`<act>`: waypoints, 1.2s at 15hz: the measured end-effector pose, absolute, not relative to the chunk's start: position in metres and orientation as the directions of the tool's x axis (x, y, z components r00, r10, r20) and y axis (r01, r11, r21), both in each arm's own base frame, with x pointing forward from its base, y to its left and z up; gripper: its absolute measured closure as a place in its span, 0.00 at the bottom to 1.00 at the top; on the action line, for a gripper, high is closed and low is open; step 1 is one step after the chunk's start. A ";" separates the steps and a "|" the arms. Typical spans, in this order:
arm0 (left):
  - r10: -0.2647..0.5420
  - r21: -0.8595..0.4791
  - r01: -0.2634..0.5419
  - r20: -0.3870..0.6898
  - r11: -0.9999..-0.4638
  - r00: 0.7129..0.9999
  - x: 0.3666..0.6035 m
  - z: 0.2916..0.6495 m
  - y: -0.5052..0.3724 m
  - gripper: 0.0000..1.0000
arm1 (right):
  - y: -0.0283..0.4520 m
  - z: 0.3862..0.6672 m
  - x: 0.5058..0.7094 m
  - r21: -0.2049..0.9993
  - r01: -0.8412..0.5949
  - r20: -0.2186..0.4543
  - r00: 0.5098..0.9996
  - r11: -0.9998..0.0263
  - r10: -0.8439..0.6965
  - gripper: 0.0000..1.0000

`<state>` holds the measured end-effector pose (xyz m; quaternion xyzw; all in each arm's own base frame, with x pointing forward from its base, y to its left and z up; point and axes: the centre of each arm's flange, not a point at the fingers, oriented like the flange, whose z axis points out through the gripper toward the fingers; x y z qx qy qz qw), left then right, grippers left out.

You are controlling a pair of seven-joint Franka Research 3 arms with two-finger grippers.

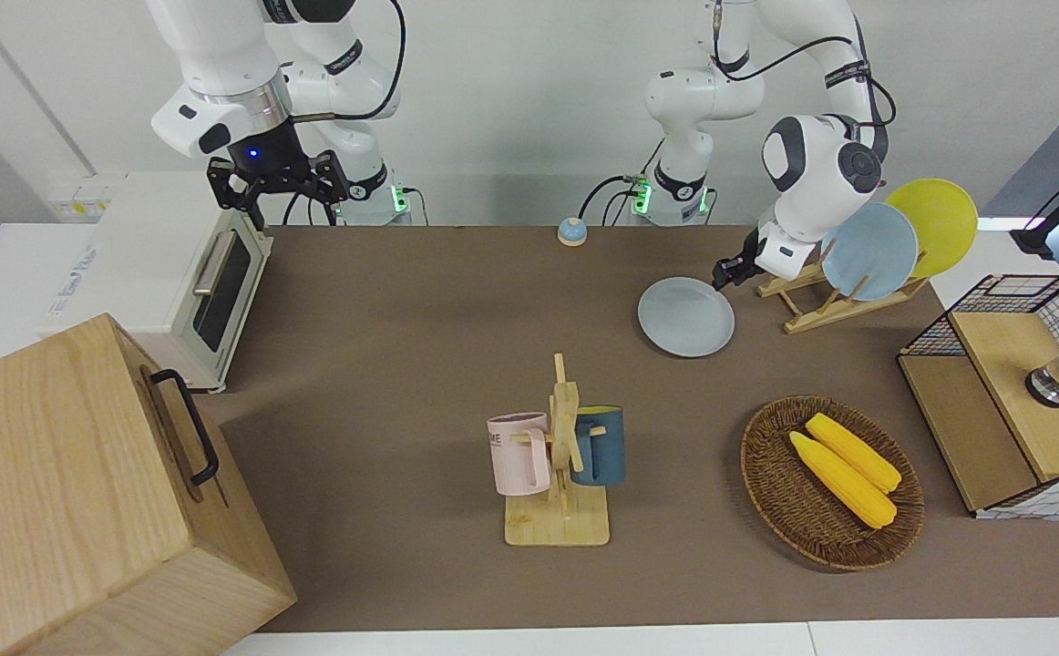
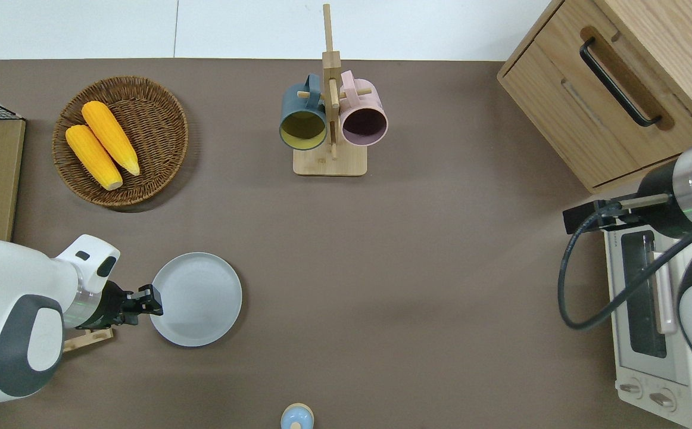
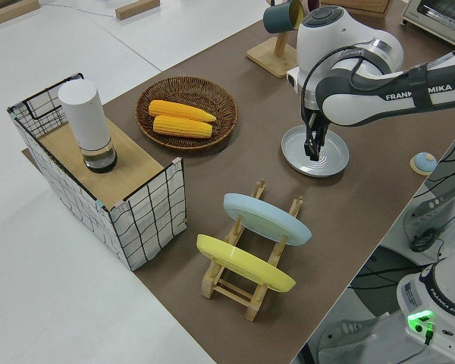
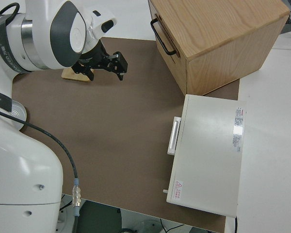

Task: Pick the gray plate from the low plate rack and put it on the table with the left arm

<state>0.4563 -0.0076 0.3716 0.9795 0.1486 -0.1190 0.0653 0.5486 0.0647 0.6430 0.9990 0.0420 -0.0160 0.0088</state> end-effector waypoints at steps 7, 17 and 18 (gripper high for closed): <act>0.285 0.099 0.307 -0.193 -0.946 0.939 0.471 0.395 0.000 0.01 | 0.065 0.643 0.549 0.016 0.084 -0.033 0.996 -0.996 0.084 0.01; 0.232 0.023 0.237 -0.151 -0.971 0.961 0.497 0.527 0.045 0.01 | 0.065 0.643 0.549 0.016 0.084 -0.033 0.996 -0.996 0.084 0.01; 0.213 0.020 0.219 -0.149 -0.976 0.965 0.497 0.536 0.045 0.01 | 0.065 0.643 0.549 0.016 0.084 -0.033 0.996 -0.996 0.084 0.01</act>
